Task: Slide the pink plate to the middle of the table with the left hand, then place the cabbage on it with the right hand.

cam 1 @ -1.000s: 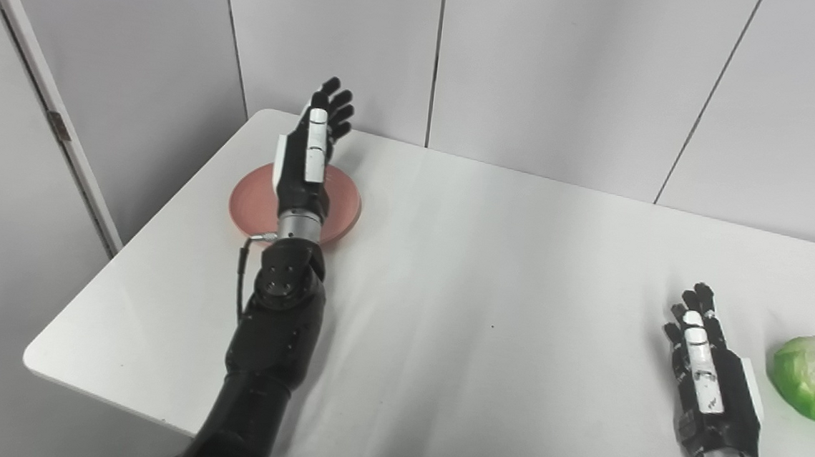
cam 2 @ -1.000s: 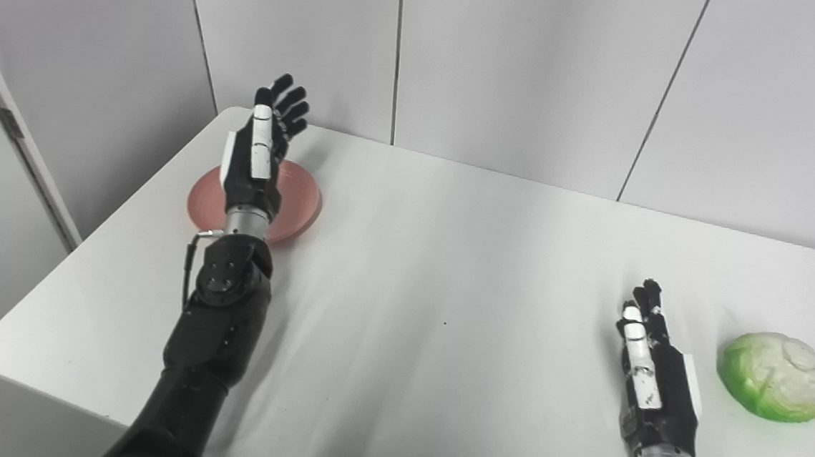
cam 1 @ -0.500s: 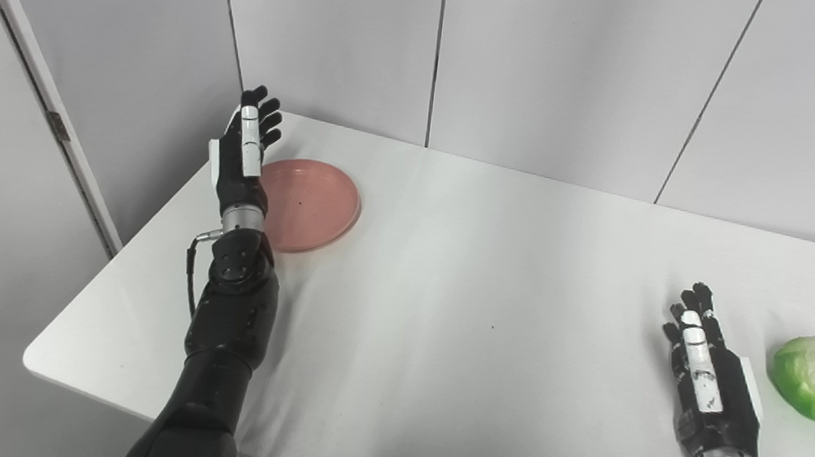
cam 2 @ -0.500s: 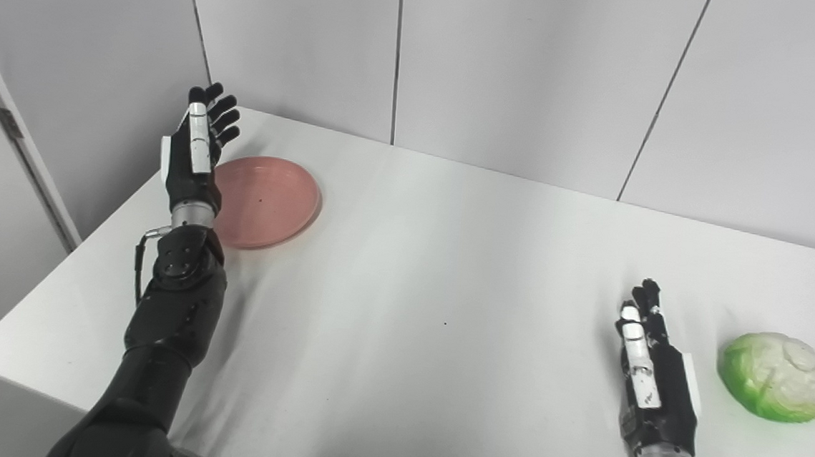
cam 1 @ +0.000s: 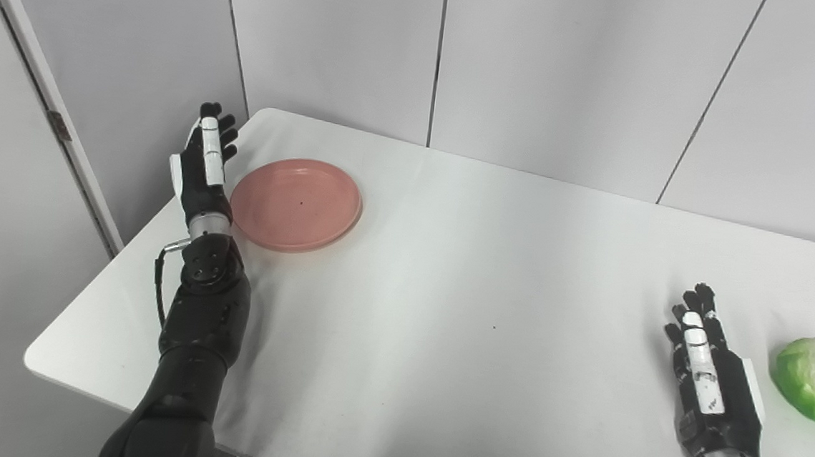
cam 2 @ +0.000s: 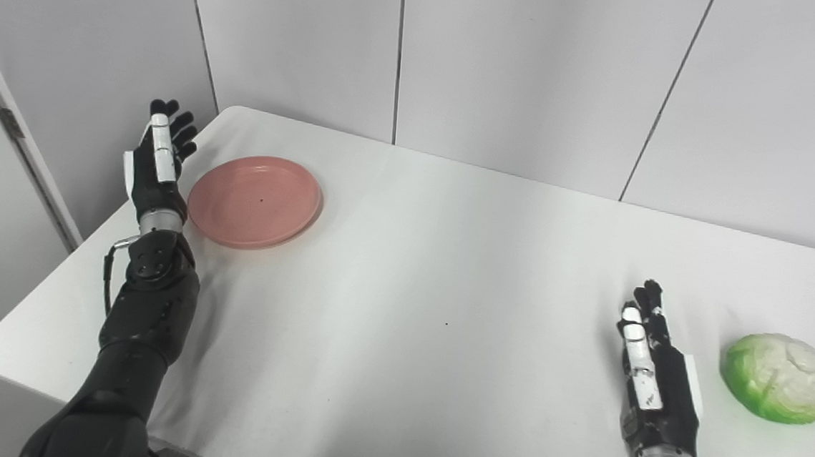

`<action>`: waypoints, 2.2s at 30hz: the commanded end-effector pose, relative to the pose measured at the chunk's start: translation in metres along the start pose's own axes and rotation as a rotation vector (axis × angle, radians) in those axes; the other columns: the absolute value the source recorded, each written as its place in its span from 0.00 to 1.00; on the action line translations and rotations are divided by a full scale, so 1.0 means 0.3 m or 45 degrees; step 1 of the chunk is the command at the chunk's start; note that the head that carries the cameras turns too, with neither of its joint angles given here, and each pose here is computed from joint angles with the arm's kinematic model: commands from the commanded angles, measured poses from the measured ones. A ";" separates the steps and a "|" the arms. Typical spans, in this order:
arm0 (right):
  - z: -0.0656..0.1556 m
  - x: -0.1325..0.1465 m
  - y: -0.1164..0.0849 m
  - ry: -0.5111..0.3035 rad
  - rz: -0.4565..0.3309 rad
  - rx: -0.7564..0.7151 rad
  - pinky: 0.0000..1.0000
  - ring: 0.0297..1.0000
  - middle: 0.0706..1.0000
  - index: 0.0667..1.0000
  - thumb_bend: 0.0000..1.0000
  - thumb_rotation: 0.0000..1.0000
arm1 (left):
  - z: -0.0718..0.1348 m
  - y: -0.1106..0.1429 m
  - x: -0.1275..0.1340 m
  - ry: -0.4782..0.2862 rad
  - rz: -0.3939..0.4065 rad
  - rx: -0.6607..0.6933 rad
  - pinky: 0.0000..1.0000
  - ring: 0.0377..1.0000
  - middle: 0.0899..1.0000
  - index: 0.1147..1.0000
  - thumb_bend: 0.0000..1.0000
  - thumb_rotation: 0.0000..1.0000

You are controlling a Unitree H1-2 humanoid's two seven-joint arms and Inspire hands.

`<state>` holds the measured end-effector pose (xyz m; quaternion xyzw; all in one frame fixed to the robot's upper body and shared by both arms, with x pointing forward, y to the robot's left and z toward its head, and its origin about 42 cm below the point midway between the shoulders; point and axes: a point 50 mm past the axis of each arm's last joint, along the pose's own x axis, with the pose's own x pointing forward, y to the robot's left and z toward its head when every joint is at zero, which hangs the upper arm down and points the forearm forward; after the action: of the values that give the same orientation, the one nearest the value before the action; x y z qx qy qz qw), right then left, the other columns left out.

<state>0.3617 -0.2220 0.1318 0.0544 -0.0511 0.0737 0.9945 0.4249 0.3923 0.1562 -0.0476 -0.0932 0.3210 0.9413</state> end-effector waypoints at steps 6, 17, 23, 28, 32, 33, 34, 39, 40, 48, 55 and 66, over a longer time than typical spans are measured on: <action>0.023 0.010 0.019 -0.078 0.001 0.036 1.00 1.00 1.00 1.00 0.65 0.75 | 0.067 0.018 0.068 -0.090 0.004 0.040 0.85 0.83 0.81 0.81 0.77 1.00; 0.042 0.000 0.004 -0.067 0.012 -0.020 1.00 1.00 1.00 1.00 0.65 0.79 | 0.045 0.012 0.061 -0.067 -0.091 0.145 0.86 0.85 0.84 0.84 0.76 1.00; 0.037 0.005 0.003 -0.082 0.006 -0.006 1.00 1.00 1.00 1.00 0.66 0.78 | 0.020 0.002 0.056 -0.041 -0.111 0.194 0.82 0.85 0.84 0.84 0.77 1.00; 0.037 0.005 0.000 -0.090 0.005 0.005 1.00 1.00 1.00 1.00 0.64 0.78 | -0.015 -0.004 0.040 0.003 -0.150 0.241 0.85 0.85 0.84 0.84 0.77 1.00; 0.030 0.005 -0.002 -0.081 -0.006 0.024 1.00 1.00 1.00 1.00 0.68 0.76 | -0.036 -0.018 0.030 0.074 -0.184 0.235 0.88 0.89 0.87 0.86 0.82 1.00; 0.030 0.005 -0.004 -0.080 -0.009 0.025 1.00 1.00 1.00 1.00 0.69 0.75 | -0.037 -0.026 0.027 0.087 -0.190 0.227 0.88 0.89 0.87 0.86 0.82 1.00; 0.031 0.004 -0.006 -0.081 -0.010 0.023 1.00 1.00 1.00 1.00 0.69 0.75 | -0.039 -0.034 0.024 0.094 -0.201 0.232 0.87 0.89 0.87 0.85 0.83 1.00; 0.031 0.000 -0.009 -0.087 -0.018 0.016 1.00 1.00 1.00 1.00 0.68 0.75 | -0.055 -0.061 0.013 0.153 -0.285 0.252 0.87 0.89 0.88 0.87 0.81 1.00; 0.030 0.002 -0.007 -0.084 -0.020 0.024 1.00 1.00 1.00 1.00 0.68 0.75 | -0.059 -0.065 0.010 0.162 -0.295 0.242 0.87 0.89 0.89 0.87 0.81 1.00; 0.033 -0.001 -0.004 -0.101 -0.014 -0.002 1.00 1.00 1.00 1.00 0.63 0.77 | -0.069 -0.091 0.001 0.206 -0.358 0.115 0.86 0.87 0.85 0.82 0.85 1.00; 0.032 -0.004 0.016 -0.086 -0.008 0.013 1.00 1.00 1.00 1.00 0.64 0.78 | -0.057 -0.150 -0.034 0.252 -0.446 -0.103 0.83 0.85 0.83 0.80 0.84 1.00; 0.042 -0.012 0.038 -0.092 -0.017 0.001 1.00 1.00 1.00 1.00 0.66 0.75 | -0.039 -0.227 -0.101 0.282 -0.620 -0.117 0.84 0.85 0.83 0.81 0.88 1.00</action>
<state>0.3539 -0.2178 0.1325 0.0547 -0.0564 0.0618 0.9950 0.4392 0.3229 0.1372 -0.1131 0.0007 0.0882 0.9897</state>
